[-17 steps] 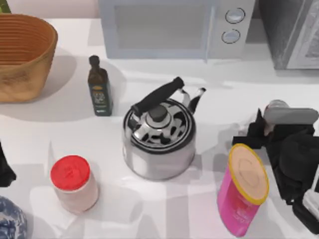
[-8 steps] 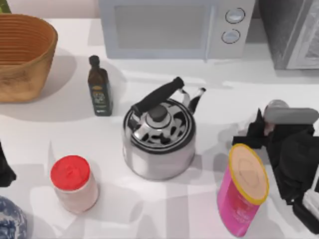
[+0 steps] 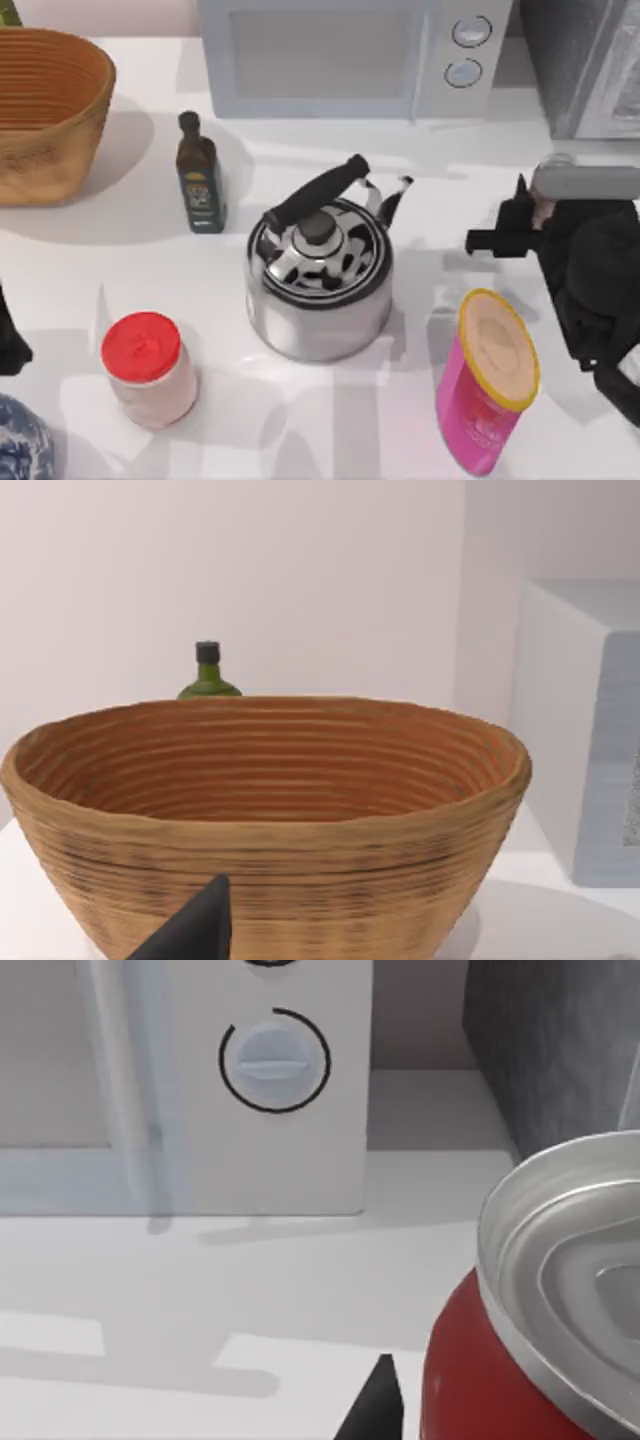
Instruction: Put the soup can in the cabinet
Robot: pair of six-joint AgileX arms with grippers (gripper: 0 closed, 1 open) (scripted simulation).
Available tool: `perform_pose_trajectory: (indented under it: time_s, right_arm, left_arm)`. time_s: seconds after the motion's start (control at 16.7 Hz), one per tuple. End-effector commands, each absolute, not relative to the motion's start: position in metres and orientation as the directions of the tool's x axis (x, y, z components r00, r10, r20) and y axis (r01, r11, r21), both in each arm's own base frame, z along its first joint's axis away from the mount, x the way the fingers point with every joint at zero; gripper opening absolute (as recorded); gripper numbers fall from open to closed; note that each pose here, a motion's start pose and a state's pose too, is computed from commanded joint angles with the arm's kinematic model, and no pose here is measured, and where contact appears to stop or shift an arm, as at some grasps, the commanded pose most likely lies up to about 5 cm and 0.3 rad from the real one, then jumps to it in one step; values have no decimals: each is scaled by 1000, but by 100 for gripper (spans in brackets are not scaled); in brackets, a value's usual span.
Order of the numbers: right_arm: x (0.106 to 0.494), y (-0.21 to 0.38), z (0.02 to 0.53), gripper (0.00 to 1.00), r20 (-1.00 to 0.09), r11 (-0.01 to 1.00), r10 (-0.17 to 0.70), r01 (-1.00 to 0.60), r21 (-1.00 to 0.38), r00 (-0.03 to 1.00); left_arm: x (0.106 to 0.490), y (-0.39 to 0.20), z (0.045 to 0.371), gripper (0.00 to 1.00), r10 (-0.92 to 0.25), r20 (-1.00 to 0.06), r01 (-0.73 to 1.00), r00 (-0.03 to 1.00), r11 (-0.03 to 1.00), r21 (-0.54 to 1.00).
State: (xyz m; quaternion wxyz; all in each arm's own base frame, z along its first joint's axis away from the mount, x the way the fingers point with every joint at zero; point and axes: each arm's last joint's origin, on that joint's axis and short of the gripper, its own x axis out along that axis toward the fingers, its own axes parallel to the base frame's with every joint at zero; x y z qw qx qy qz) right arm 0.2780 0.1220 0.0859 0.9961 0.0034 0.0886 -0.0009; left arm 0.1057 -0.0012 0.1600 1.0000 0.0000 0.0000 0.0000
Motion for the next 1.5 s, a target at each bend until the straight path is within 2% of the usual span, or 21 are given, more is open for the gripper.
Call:
perform_pose_trajectory:
  time_s: [0.54, 1.14, 1.5]
  right_arm:
    - [267, 115, 178, 0, -196, 1000, -10, 10, 0, 980]
    - [258, 108, 191, 0, -184, 1000, 2, 0, 10, 983]
    - [217, 66, 215, 0, -134, 1000, 11, -8, 23, 991]
  left_arm:
    - [106, -1, 160, 100, 0, 0, 0, 1000, 1000, 0]
    - [106, -1, 160, 100, 0, 0, 0, 1000, 1000, 0]
    - [106, -1, 160, 100, 0, 0, 0, 1000, 1000, 0]
